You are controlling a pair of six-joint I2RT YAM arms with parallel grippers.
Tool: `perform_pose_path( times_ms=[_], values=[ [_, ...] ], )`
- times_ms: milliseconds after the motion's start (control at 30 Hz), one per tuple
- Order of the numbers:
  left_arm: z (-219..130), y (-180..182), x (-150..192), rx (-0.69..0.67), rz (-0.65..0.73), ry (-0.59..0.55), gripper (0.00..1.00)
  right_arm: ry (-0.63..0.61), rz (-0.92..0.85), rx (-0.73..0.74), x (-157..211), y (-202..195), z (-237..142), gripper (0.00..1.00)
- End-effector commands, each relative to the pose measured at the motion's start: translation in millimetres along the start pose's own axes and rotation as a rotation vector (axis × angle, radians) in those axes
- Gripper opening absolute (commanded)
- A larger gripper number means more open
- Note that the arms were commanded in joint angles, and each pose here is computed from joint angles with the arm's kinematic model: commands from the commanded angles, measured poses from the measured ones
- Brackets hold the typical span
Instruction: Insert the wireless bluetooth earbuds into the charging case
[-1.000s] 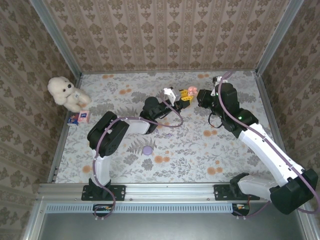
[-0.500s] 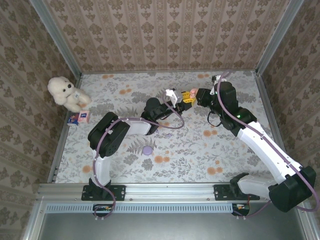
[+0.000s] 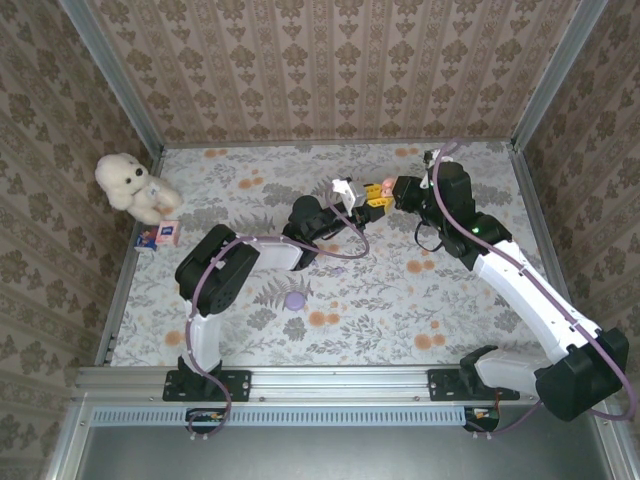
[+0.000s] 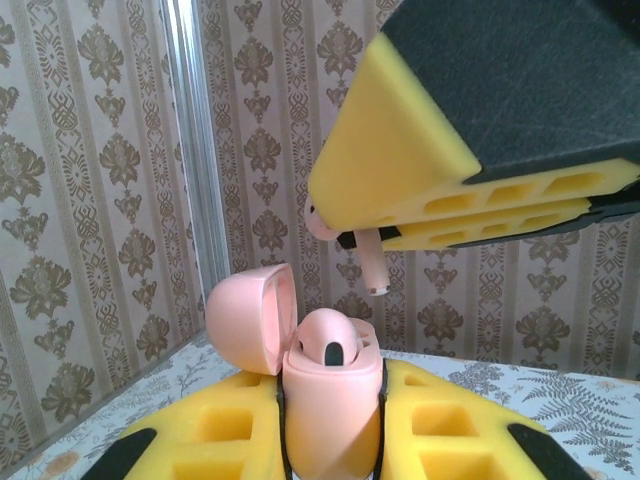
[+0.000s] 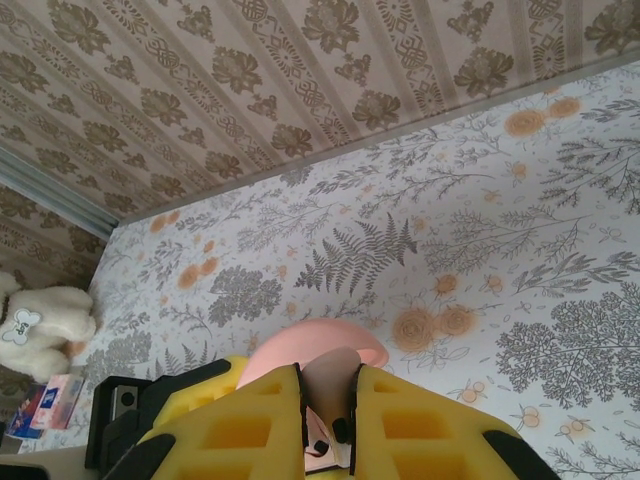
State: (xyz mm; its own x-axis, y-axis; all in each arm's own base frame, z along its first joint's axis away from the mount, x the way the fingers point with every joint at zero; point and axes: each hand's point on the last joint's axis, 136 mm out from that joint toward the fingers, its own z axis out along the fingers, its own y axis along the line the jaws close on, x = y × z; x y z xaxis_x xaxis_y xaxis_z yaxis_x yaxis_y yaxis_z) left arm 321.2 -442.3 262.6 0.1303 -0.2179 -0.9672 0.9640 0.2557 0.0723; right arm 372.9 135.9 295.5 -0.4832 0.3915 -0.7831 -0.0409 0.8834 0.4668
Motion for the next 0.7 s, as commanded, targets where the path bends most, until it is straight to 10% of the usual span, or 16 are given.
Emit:
perform_pose_path(
  times_ms=[0,667],
  values=[
    [3.4,-9.8,-40.7,0.037,0.025,-0.087,0.00,-0.024,0.017,-0.033,-11.9,8.9,-1.7,0.17],
    [6.5,-17.2,-48.7,0.056,0.029,-0.104,0.00,-0.014,0.024,-0.022,-8.9,3.2,2.4,0.17]
  ],
)
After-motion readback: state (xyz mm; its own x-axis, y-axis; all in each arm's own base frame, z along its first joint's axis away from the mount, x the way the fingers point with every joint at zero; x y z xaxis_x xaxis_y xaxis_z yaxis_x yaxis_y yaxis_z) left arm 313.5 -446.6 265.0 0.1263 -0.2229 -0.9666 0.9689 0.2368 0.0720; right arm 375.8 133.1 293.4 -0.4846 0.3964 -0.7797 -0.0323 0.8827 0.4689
